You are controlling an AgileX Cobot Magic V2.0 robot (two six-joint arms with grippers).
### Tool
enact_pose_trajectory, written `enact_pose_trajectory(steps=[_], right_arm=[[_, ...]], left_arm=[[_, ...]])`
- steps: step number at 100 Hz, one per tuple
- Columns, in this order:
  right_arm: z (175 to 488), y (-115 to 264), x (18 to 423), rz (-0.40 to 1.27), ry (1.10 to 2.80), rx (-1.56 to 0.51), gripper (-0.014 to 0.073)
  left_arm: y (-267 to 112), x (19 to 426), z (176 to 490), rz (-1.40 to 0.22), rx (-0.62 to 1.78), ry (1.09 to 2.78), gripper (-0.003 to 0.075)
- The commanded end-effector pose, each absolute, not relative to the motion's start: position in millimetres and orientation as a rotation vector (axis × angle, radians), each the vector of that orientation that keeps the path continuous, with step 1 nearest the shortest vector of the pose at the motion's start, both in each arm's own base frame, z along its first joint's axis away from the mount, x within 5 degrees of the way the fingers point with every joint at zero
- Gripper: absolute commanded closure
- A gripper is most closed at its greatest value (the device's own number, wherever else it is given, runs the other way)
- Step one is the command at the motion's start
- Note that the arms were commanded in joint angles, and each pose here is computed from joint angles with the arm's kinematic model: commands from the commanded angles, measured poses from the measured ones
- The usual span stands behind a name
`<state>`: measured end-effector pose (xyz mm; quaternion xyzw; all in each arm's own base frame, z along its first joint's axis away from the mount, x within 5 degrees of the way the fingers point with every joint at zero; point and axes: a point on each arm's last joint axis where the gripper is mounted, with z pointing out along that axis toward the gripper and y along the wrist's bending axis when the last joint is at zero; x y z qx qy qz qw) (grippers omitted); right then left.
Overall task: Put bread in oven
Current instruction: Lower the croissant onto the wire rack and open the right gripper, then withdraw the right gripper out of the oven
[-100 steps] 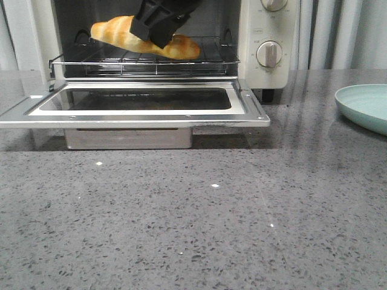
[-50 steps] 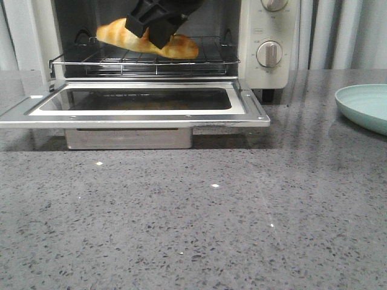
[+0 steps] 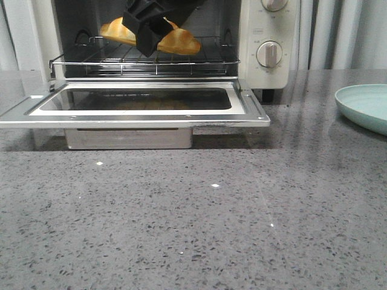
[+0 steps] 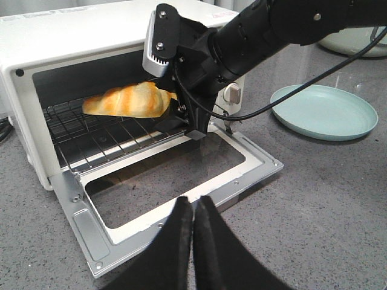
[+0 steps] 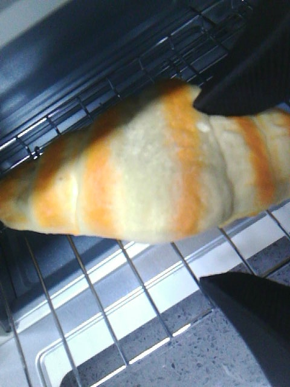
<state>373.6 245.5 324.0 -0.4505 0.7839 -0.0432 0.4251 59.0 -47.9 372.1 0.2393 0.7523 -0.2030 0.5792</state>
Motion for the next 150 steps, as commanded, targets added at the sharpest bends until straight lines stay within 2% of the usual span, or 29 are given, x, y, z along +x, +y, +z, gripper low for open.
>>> enact_pose_trajectory(steps=[1,61,105,112,119,127,138,150], right_arm=[[367.7,240.5,367.0,-0.112,1.809,-1.061,0.0105],[379.6,243.0,350.4,-0.084,1.826,-1.073,0.0105],[419.5,244.7,312.8,-0.02,1.744,-1.061,0.012],[422.6,243.8,307.1,-0.004,1.766,-1.05,0.0207],[426.0,241.0,299.4,0.018,1.813,-1.026,0.0392],[429.8,235.6,287.8,0.034,1.883,-1.019,0.0662],[434.5,228.8,274.2,0.063,1.931,-1.001,0.0641],[446.3,215.5,248.7,0.085,1.89,-1.003,0.0641]], left_arm=[[-47.6,60.2,385.8,-0.502,0.501,1.684,0.0741],[-47.6,60.2,385.8,-0.502,0.501,1.684,0.0741],[-47.6,60.2,385.8,-0.502,0.501,1.684,0.0741],[-47.4,59.8,386.0,-0.502,0.501,1.682,0.0741],[-47.3,59.9,386.3,-0.502,0.499,1.679,0.0741],[-46.1,57.4,387.4,-0.502,0.495,1.665,0.0741],[-41.5,48.2,390.0,-0.495,0.488,1.62,0.0742],[-32.0,32.9,390.8,-0.457,0.473,1.532,0.0742]])
